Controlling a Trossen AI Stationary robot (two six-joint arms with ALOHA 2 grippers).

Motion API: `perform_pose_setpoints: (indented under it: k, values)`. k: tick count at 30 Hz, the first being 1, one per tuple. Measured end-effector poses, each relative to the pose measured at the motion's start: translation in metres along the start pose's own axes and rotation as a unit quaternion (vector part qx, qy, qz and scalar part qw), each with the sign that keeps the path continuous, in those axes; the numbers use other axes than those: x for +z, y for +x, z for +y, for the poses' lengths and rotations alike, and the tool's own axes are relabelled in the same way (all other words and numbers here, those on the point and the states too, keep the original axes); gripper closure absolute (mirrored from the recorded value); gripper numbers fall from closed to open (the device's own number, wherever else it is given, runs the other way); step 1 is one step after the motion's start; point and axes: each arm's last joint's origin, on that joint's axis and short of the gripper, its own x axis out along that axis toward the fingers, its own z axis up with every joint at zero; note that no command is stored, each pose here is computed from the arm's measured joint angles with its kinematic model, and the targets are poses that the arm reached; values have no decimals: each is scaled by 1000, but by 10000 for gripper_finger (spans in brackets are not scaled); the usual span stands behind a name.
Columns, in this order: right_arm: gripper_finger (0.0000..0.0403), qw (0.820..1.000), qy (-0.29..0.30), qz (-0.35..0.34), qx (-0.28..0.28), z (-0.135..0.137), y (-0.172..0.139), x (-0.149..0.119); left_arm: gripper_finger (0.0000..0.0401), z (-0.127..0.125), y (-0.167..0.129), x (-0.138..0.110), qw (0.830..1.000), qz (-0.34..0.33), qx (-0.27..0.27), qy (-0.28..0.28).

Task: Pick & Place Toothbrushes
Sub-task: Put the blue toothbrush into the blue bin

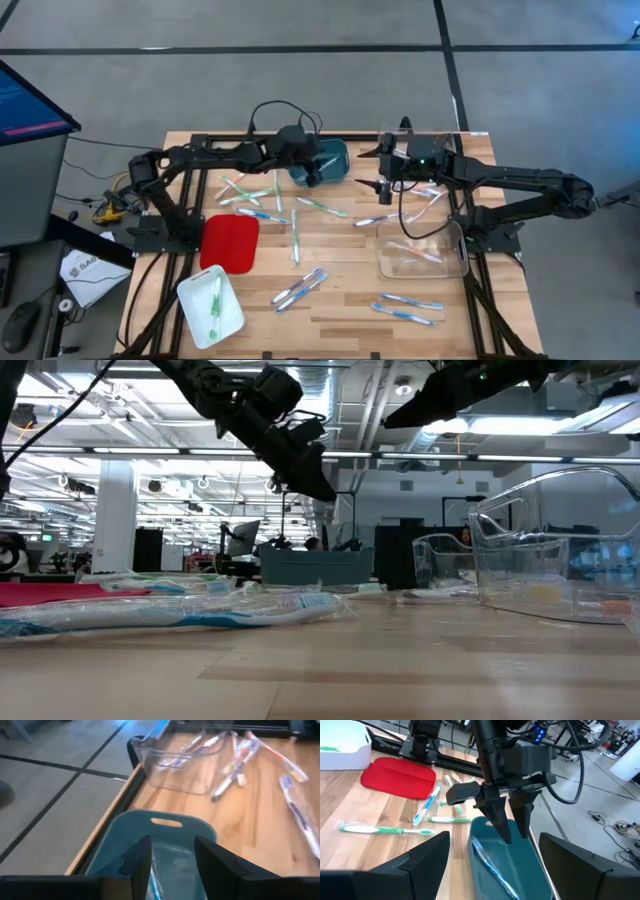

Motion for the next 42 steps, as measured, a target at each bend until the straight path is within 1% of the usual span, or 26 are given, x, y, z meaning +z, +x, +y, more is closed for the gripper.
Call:
perform_pose_setpoints:
  k: [5, 8, 10, 15, 21, 26, 31, 35, 38, 42]
  values:
    - [101, 1000, -2, -6, 3, 2, 0, 2, 256, -2, -13, -11, 1000, 8, -3, -1]
    - [101, 1000, -2, -8, 2, 2, -1, 2, 256, -3, -24, -16, 1000, 7, -4, -4]
    - [101, 1000, -2, -8, 2, 2, -1, 2, 256, -4, -32, -21, 1000, 18, -7, -5]
    - [101, 1000, -2, -20, -3, 1, -1, 5, 256, -10, -50, -26, 999, 30, -17, -22]
    - [101, 999, -2, -33, -8, 0, -1, 7, 256, -18, -58, -34, 998, 40, -30, -47]
    - [101, 999, -3, -45, -13, -1, -1, 9, 256, -22, -59, -37, 992, 59, -71, -88]
    - [101, 998, -3, -56, -18, -2, -1, 11, 256, -24, -59, -38, 981, 69, -105, -148]
    - [101, 998, -3, -58, -19, -2, -1, 12, 256, -26, -60, -38, 964, 79, -142, -211]
    - [101, 998, -3, -62, -21, -3, -2, 13, 256, -30, -61, -37, 951, 88, -156, -254]
    - [101, 998, -2, -62, -21, -3, -2, 12, 256, -39, -63, -36, 933, 102, -182, -294]
